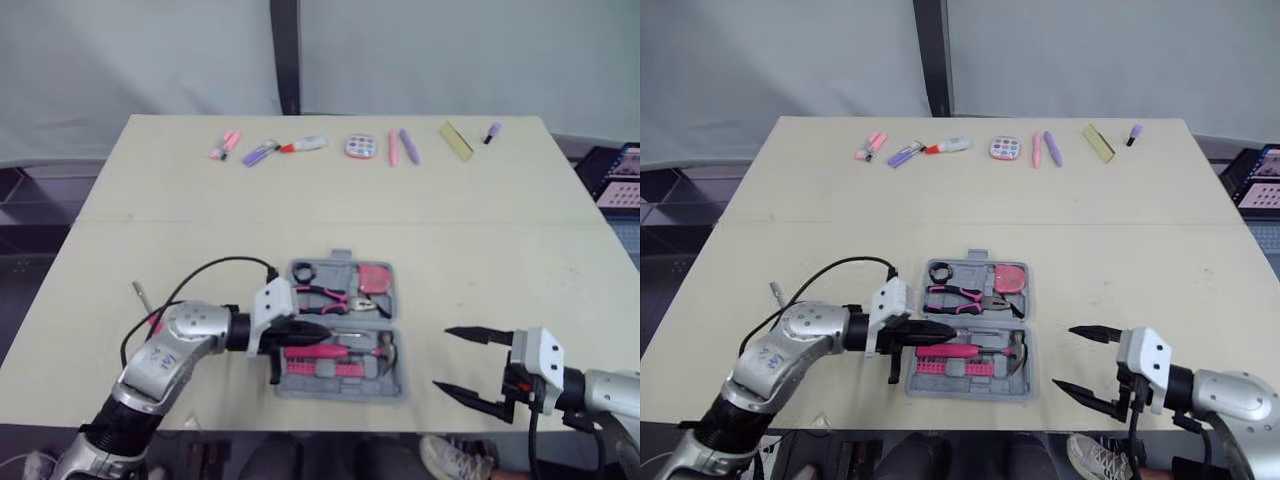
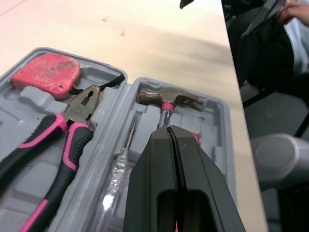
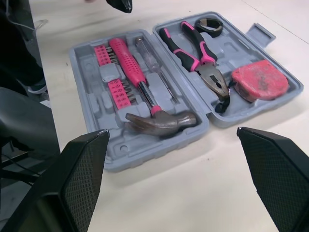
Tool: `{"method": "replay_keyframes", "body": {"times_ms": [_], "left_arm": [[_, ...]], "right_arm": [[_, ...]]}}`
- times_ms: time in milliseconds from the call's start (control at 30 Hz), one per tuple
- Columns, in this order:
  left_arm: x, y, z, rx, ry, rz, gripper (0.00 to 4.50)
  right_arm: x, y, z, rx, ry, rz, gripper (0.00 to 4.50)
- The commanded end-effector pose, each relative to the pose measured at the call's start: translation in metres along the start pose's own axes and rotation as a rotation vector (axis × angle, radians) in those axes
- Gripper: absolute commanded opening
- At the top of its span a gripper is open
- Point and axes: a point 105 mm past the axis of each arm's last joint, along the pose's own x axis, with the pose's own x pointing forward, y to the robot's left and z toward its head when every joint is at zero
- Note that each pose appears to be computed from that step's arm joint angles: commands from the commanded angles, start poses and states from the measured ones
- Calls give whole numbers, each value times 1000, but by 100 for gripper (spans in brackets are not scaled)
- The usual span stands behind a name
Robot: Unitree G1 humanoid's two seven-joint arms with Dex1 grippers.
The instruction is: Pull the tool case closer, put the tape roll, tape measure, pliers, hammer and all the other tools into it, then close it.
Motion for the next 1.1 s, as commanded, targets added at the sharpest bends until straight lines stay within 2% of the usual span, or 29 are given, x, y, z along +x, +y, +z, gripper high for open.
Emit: {"method": "replay_keyframes", "body": {"times_ms": [33,133,467,1100], "left_arm": [[9,-7,-6,92,-20,-42,1],[17,-7,-18,119,-3,-49,1],[29,2,-34,138,11,-14,1],[43,1,-44,113,55,-37,1]], "right_arm": [[-4,-7,8,-24,-33,-47,450],[-5,-8,8,-25,-34,-53,450],[-8,-9,9,-31,-24,-63,450],[-12,-7,8,-30,-5,-85,450]]}}
